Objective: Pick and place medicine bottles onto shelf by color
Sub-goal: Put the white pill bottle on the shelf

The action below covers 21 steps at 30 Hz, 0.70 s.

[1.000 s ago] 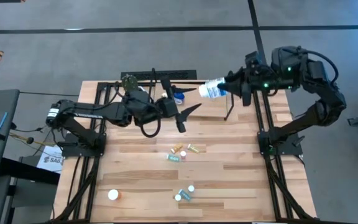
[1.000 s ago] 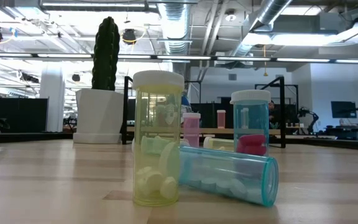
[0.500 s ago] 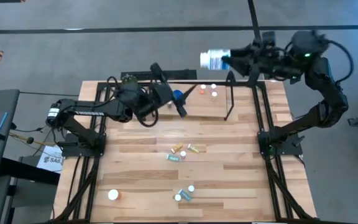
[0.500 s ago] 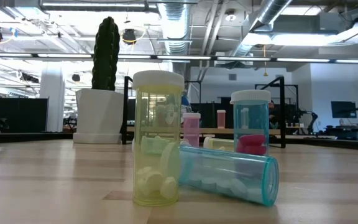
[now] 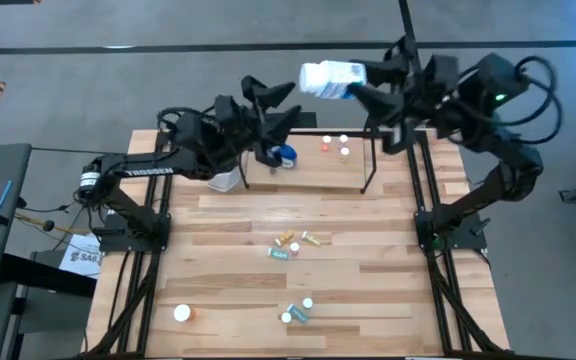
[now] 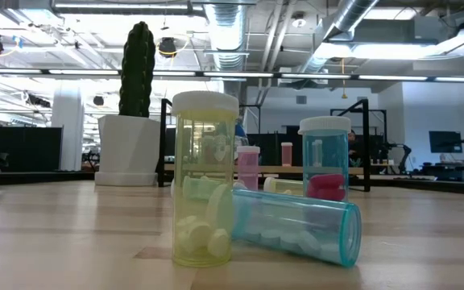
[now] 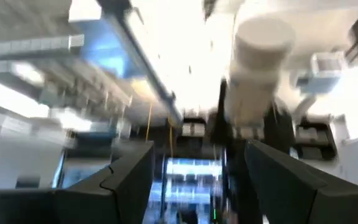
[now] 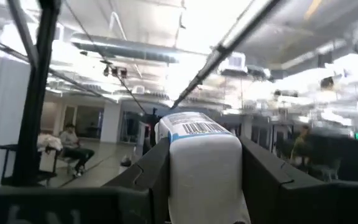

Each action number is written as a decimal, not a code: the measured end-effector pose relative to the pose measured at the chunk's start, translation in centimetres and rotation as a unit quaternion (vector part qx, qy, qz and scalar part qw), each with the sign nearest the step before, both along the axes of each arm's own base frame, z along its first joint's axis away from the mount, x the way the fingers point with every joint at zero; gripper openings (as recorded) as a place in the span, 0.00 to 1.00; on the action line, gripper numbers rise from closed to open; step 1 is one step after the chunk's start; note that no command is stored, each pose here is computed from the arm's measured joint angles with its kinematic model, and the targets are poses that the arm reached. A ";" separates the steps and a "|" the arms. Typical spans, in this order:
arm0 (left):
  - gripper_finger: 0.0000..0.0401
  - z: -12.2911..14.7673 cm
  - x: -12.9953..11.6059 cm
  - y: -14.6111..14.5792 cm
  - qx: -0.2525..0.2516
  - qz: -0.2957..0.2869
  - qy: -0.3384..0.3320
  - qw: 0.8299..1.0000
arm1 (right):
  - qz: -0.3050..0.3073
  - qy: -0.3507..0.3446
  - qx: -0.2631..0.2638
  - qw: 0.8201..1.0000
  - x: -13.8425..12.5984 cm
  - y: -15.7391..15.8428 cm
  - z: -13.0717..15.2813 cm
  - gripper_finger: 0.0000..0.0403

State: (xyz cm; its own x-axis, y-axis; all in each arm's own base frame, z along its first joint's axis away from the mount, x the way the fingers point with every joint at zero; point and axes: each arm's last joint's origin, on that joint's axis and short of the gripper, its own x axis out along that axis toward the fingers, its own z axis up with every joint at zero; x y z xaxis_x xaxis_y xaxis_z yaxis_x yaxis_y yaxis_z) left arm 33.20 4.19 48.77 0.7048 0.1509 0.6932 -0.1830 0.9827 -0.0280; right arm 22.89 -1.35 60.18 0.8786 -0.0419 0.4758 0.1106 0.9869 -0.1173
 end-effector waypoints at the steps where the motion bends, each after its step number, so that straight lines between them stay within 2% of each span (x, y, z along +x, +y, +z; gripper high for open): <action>1: 0.59 0.2 -0.1 0.0 0.014 -0.003 -0.014 1.000 | 0.000 -0.001 -0.010 1.000 0.7 0.2 -0.2 0.41; 6: 0.59 0.4 -0.3 -0.7 0.087 -0.025 -0.034 0.995 | 0.005 -0.012 -0.032 0.999 3.6 0.6 -1.0 0.42; 12: 0.59 0.6 -0.6 -0.9 0.090 -0.044 -0.052 0.994 | 0.030 0.003 -0.043 0.999 5.9 0.6 -2.1 0.41; 21: 0.59 0.6 -0.6 -1.1 0.090 -0.120 -0.057 0.987 | 0.054 0.001 -0.054 0.997 6.3 0.7 -2.2 0.41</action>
State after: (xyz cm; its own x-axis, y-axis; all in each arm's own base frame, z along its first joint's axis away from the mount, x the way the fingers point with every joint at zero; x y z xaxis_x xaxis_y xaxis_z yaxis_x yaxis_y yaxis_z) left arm 32.57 3.04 49.38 0.6205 -0.1438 0.7709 0.0495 0.9883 0.1445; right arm 29.15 -0.63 57.96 0.8762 0.1041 0.4705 0.0045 0.9746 -0.2241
